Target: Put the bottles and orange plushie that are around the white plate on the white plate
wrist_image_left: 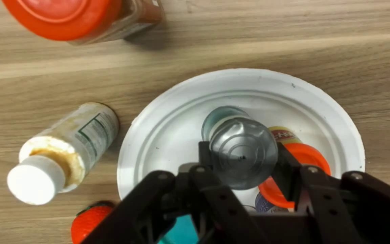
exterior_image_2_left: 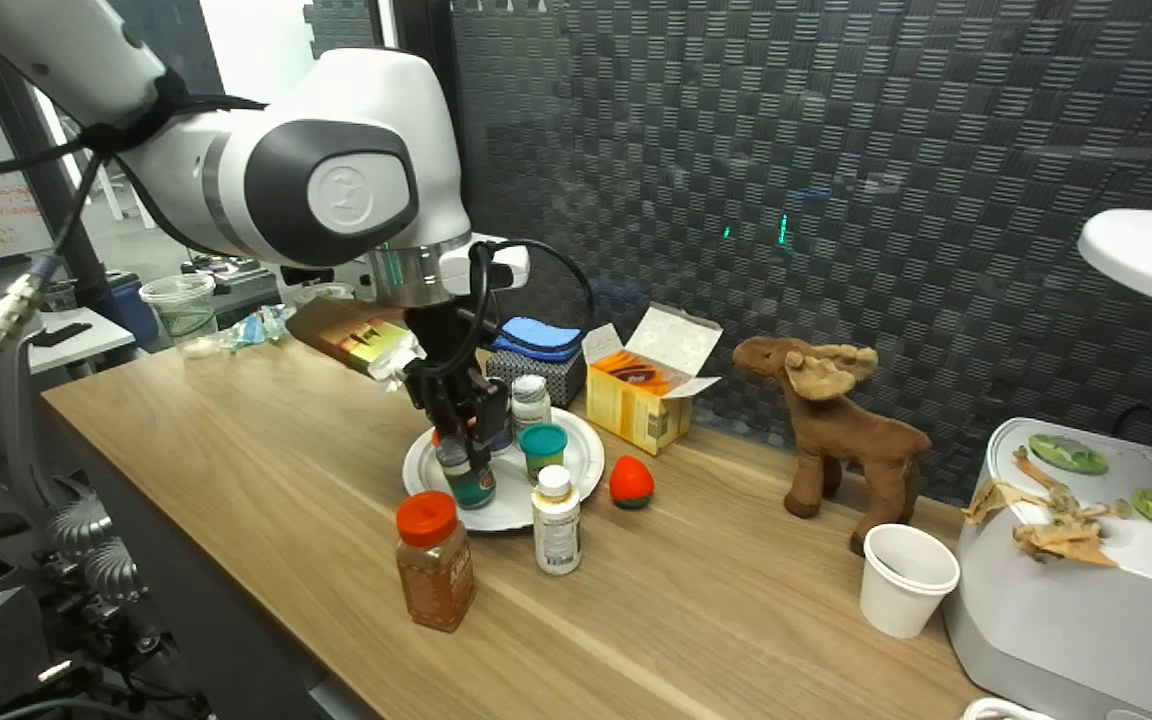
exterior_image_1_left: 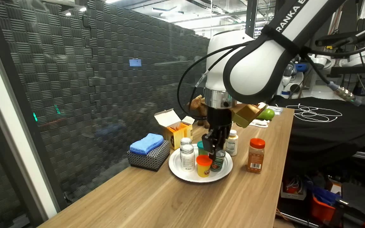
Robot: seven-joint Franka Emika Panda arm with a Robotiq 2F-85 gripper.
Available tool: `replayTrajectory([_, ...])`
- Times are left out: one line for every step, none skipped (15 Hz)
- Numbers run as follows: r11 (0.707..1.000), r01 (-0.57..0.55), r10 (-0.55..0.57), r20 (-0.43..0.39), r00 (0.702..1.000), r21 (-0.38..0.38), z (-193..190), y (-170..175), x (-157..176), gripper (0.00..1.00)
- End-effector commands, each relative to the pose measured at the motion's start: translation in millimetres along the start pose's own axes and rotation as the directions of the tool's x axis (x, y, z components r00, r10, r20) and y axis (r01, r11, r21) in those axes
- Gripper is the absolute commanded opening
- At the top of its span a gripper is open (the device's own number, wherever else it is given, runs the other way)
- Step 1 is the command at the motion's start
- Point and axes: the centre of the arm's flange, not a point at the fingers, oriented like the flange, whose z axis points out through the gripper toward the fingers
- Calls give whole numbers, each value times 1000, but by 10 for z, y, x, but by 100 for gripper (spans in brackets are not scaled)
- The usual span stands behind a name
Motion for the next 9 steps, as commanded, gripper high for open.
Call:
replayTrajectory([1000,1,-1,-19,1000,21,-14,56,45,72])
replayTrajectory([1000,-3,3,-19,1000,24,-24,62,44,77])
replayTrajectory([1000,-5,6,-22,1000,25,-31,67,43,86])
replayTrajectory([1000,-8,8,-26,1000,26,-48,72,40,93])
replayTrajectory([1000,-10,11,-29,1000,26,-64,75,39,99])
replayTrajectory([1000,-13,14,-34,999,27,-84,73,38,100])
replayTrajectory([1000,-17,17,-40,999,25,-109,66,38,100])
replayTrajectory([1000,-18,19,-47,999,22,-133,59,38,100])
replayTrajectory([1000,-20,22,-55,998,19,-167,47,35,100])
